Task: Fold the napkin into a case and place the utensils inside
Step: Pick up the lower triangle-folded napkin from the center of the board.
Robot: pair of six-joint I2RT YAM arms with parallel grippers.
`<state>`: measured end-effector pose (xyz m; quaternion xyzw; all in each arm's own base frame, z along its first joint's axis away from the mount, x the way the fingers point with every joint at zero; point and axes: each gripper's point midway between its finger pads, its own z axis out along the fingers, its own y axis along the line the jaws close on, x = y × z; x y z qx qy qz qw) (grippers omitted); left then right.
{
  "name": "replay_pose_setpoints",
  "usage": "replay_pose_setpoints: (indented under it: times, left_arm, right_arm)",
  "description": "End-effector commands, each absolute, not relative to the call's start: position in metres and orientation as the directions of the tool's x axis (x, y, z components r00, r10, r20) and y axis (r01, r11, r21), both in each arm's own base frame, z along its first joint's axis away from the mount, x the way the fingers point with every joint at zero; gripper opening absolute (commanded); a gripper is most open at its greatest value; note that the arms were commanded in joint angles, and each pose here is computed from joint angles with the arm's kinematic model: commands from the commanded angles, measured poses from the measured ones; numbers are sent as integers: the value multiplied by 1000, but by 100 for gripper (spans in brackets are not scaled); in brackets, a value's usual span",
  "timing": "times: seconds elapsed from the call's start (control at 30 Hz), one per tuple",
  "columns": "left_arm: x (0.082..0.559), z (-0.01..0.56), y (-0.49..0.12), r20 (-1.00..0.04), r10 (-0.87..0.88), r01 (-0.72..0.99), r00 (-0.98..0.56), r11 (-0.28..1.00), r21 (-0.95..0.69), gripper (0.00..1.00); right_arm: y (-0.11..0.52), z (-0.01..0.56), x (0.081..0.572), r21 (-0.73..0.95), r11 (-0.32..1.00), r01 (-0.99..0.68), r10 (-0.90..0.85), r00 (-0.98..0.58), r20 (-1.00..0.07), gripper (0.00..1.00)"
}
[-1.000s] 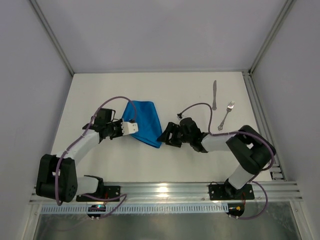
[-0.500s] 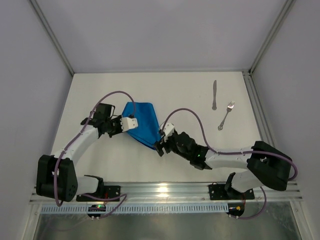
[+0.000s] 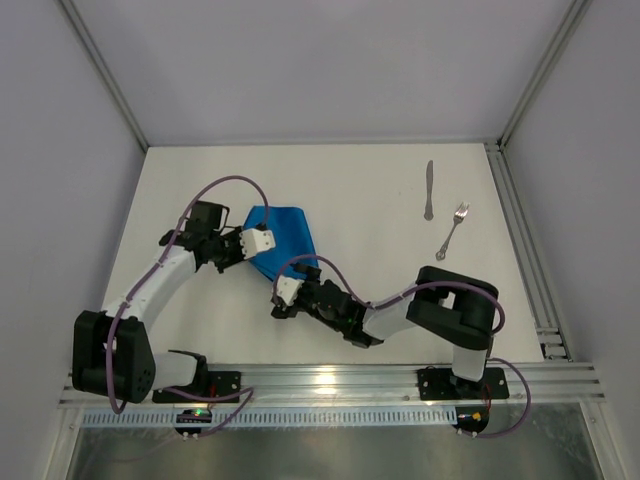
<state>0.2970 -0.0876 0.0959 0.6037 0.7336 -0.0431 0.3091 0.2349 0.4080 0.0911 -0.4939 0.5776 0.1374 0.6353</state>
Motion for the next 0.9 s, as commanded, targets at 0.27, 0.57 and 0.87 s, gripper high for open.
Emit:
replay_pose_setpoints:
  times: [0.27, 0.57, 0.87]
  left_arm:
    - [299, 106, -95, -540, 837, 917, -92, 283, 282, 0]
    - [297, 108, -95, -543, 834, 919, -99, 286, 272, 0]
    - [295, 108, -94, -535, 839, 921, -101, 282, 270, 0]
  right_arm:
    - [465, 113, 255, -552, 466, -692, -378, 408, -831, 89]
    - [466, 71, 275, -654, 439, -616, -580, 361, -730, 89]
    - [407, 43, 274, -728, 383, -568, -748, 272, -606, 80]
